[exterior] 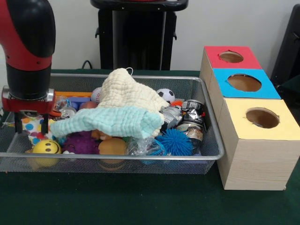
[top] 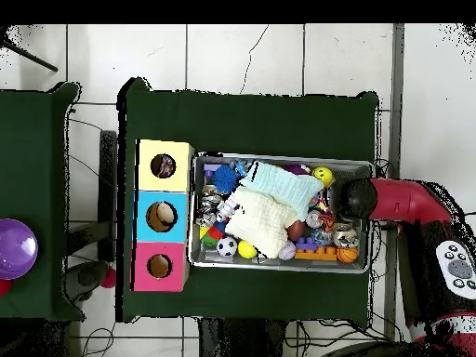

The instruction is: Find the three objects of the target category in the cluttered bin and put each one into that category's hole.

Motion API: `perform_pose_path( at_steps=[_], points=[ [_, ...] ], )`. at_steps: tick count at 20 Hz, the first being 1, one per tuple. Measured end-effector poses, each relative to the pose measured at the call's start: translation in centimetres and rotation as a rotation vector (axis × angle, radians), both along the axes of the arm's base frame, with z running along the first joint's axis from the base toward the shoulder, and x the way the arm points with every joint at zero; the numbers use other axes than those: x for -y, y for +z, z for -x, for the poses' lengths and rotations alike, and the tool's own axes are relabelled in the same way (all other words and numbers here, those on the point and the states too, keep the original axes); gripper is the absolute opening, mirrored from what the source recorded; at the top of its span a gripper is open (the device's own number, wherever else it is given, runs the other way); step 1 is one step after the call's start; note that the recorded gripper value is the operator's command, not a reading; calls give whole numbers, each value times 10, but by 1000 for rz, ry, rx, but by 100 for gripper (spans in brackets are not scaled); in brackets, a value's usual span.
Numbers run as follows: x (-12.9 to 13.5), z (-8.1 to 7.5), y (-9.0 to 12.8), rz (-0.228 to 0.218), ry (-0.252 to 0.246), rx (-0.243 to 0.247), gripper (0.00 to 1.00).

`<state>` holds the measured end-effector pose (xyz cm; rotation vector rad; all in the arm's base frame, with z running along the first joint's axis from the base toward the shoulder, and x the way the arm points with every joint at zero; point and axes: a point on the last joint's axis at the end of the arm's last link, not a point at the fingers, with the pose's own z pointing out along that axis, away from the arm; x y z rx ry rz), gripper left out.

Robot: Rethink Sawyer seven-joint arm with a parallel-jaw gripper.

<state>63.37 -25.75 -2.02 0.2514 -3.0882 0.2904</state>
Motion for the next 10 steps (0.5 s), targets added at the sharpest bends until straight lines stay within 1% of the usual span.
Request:
perform_pose_path(
  at_steps=[2,3,4,6,8,10],
  points=[
    [-1,-2,-5,-3,7,28,100],
    [-1,-2,-7,-4,9,34,100],
    [-3,-3,-12,-9,12,51,100],
    [-5,-3,-20,-17,15,68,100],
    [-7,-1,-27,-25,16,75,100],
    [-7,4,-38,-42,4,73,100]
  ],
)
